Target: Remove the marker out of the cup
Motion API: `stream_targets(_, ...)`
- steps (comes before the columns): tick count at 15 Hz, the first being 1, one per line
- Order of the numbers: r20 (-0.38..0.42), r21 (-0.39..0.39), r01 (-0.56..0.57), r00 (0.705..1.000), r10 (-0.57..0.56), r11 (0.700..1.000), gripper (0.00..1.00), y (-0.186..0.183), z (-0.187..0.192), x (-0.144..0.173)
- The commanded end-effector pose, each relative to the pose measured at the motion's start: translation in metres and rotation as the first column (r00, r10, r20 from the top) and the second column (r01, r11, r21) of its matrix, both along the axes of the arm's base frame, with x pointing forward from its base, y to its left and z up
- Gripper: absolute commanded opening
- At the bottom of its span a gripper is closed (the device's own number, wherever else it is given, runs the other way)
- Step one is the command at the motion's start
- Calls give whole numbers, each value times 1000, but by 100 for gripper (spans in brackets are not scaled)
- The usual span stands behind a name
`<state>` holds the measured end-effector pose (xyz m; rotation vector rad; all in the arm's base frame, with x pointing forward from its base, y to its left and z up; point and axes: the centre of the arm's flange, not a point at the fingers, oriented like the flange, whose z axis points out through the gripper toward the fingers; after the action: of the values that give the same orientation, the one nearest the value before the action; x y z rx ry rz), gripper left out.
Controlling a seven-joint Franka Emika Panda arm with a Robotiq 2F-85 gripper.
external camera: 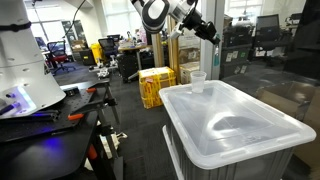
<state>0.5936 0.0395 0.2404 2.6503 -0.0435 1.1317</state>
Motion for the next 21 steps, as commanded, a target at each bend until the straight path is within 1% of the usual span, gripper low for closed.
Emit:
stream_targets(1,13,79,66,998,-67,995,5,-28,-10,-26)
stream_targets(6,7,152,180,983,-183,972,5,-65,-16,-33)
stream_targets(9,-4,192,246,968,-250,950,5,-88,-21,-36)
stream_targets(14,-23,257,317,946,-323,913,5,-116,-33,-40)
stream_targets(17,-42,307,329,942,-332,893,5,-129,-39,-40)
stream_targets(21,-81,403,313,948,-307,860,5,-136,-40,-39)
